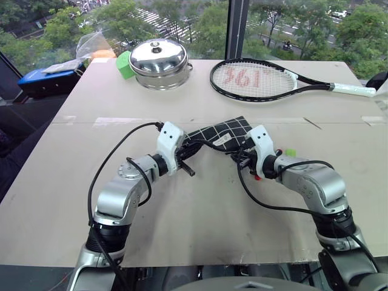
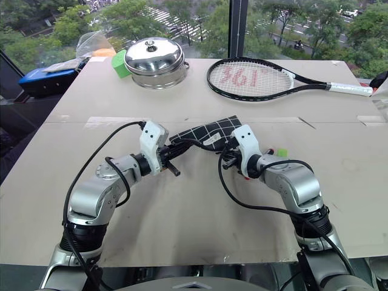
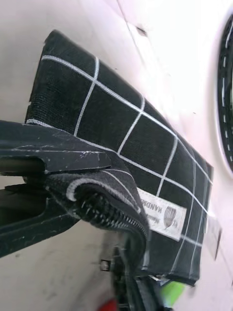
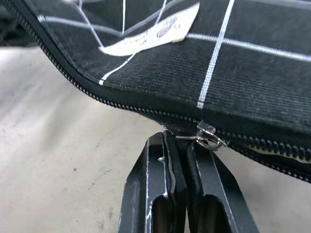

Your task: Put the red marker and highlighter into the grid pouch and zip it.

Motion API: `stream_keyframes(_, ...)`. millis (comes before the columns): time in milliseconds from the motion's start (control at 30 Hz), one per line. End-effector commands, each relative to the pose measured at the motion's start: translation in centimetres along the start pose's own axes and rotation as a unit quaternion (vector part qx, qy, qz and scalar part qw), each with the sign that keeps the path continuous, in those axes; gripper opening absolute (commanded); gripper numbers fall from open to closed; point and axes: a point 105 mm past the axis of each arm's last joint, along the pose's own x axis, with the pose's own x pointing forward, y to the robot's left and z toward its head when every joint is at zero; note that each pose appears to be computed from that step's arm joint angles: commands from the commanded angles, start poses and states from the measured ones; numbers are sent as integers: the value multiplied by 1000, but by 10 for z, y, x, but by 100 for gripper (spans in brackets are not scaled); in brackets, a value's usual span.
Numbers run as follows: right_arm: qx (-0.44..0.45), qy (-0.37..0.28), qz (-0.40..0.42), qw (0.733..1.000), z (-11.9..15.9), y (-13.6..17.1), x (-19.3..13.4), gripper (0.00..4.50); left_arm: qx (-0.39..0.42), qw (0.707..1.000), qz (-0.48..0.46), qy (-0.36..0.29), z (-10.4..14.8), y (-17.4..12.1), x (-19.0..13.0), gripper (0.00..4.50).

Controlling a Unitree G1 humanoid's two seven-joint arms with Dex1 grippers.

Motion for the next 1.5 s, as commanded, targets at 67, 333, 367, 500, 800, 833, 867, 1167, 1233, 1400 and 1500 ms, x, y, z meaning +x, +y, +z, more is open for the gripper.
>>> stream_keyframes(67,-25,-42,6,999,22,11,-2,3,19,999,-6,-30,19,-9,2,0)
stream_keyframes(333,-91,-32,-56,994,24,-6,-8,3,-40,999,-1,-35,21,-12,1,0)
stream_keyframes(367,-101,-31,-54,993,24,-4,-6,3,-44,998,-2,-36,22,-13,2,0)
stream_keyframes(500,-112,-36,-10,993,24,15,0,3,-61,998,3,-36,23,-16,4,0)
stream_keyframes(800,-145,-55,-44,987,30,4,1,3,-63,997,4,-34,23,-24,7,0)
stream_keyframes(833,-144,-54,-46,987,29,2,1,3,-63,997,4,-35,23,-23,7,0)
stream_keyframes(867,-140,-52,-48,988,27,1,-1,3,-62,997,2,-35,24,-23,6,0)
stream_keyframes(1167,-95,-21,4,995,0,1,-35,219,-11,999,-38,-8,13,-14,-5,0)
stream_keyframes(1233,-79,-31,20,996,-1,5,-51,219,-2,999,-48,-4,11,-12,-7,0)
stream_keyframes(1400,-7,-101,22,995,17,3,-78,168,21,997,-78,6,4,-13,-14,0)
stream_keyframes(1500,29,-141,4,990,32,-7,-88,34,33,995,-95,9,2,-14,-18,0)
